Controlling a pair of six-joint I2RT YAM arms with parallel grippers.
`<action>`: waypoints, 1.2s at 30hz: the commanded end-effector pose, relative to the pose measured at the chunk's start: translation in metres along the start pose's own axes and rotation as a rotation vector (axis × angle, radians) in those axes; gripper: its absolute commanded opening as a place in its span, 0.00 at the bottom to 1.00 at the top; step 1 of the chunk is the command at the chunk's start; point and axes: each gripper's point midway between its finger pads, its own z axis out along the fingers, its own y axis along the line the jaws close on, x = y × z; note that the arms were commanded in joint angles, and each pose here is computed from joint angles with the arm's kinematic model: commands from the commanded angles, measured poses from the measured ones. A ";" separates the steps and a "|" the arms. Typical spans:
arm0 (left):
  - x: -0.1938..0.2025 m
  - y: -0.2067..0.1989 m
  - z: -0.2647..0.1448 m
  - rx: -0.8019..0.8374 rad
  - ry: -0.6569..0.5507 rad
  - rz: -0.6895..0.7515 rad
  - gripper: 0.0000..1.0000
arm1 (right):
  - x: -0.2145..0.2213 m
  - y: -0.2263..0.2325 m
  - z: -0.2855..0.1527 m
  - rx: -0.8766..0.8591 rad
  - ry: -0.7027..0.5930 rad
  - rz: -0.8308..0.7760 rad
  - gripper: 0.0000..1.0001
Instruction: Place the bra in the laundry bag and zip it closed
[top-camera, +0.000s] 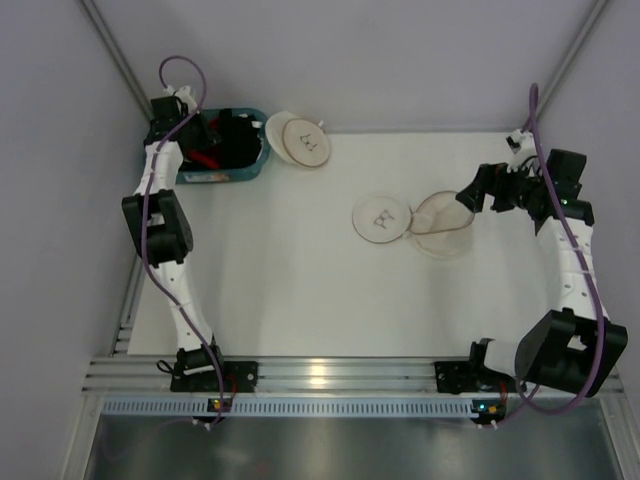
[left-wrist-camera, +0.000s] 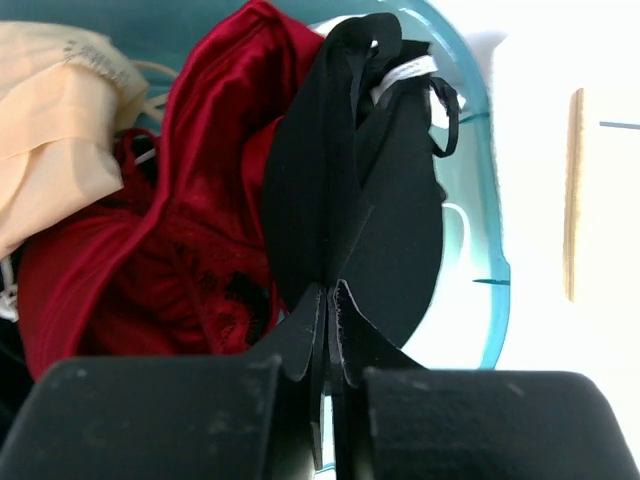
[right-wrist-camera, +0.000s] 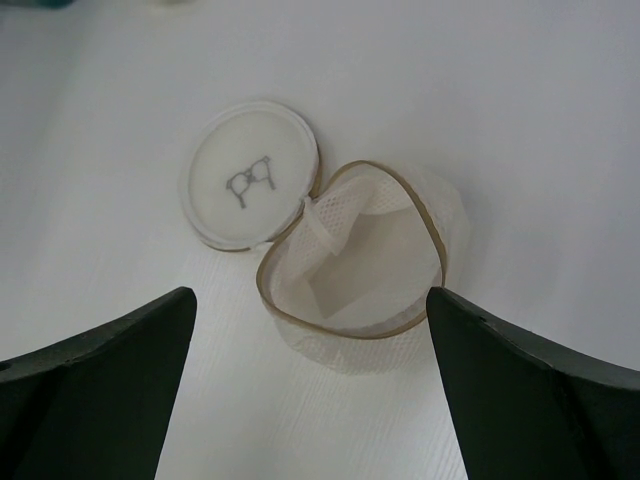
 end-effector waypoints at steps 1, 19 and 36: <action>-0.056 -0.034 -0.027 0.084 -0.139 0.085 0.00 | -0.015 0.010 -0.012 -0.026 -0.052 -0.022 0.99; -0.050 -0.165 -0.184 0.343 -0.225 0.385 0.00 | -0.041 0.047 -0.041 -0.108 -0.117 -0.087 0.99; 0.140 -0.216 -0.238 0.546 0.098 0.213 0.00 | 0.001 0.078 -0.037 -0.235 -0.052 -0.057 0.97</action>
